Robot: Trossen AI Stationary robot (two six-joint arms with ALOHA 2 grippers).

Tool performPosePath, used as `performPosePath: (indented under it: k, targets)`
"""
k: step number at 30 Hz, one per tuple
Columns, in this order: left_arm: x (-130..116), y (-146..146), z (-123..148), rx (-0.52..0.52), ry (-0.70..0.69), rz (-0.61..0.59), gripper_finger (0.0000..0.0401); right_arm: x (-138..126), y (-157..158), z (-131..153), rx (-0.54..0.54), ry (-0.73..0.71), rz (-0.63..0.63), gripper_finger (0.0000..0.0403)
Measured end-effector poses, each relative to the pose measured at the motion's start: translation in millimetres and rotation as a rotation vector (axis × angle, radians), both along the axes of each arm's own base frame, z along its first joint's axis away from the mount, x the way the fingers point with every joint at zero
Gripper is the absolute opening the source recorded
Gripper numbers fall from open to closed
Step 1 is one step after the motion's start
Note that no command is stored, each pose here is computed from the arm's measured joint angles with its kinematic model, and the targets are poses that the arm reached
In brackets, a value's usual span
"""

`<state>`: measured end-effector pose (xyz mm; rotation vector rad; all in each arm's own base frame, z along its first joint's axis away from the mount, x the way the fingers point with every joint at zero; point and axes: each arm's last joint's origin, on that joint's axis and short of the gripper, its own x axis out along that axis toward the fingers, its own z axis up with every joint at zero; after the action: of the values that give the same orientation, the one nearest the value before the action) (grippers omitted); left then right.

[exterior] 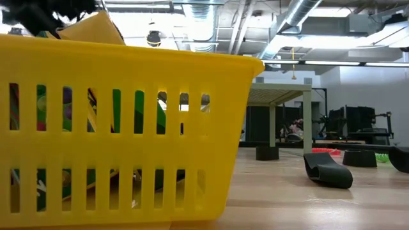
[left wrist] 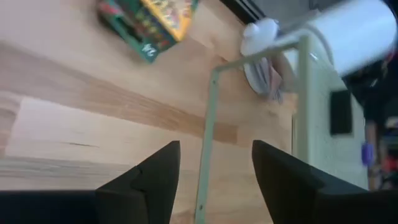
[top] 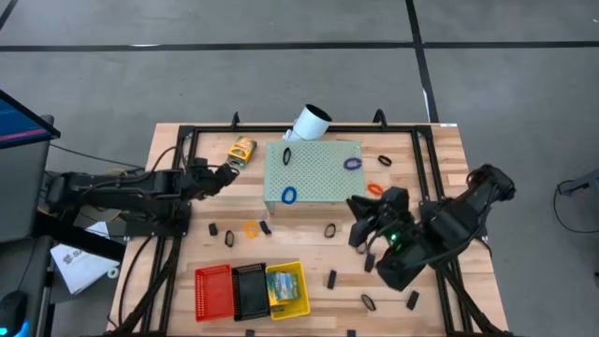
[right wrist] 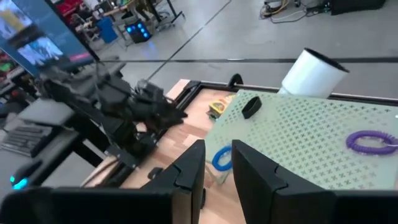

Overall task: Pick & Place Office Desk Supplies
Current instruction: Put the yellow crayon box into the yellow bin

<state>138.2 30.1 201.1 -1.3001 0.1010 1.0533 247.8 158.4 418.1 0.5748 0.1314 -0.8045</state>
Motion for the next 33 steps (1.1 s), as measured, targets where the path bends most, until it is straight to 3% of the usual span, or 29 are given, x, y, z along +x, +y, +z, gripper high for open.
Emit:
performPosePath:
  k: [8,14,33]
  targets:
    - [-5.5,14.0,-37.6,-0.037,-0.146,0.159,0.0193,-20.5,-30.6,25.8,0.029,-0.052,-0.033,0.0077]
    - [-16.4,31.2,-56.9,-0.008,-0.157,0.292,0.0181,-30.9,-45.5,36.8,0.006,-0.043,-0.035,0.0077]
    - [4.1,59.9,-95.9,-0.046,-0.068,0.310,0.0168,-42.9,-46.2,41.8,-0.040,0.002,0.018,0.0077]
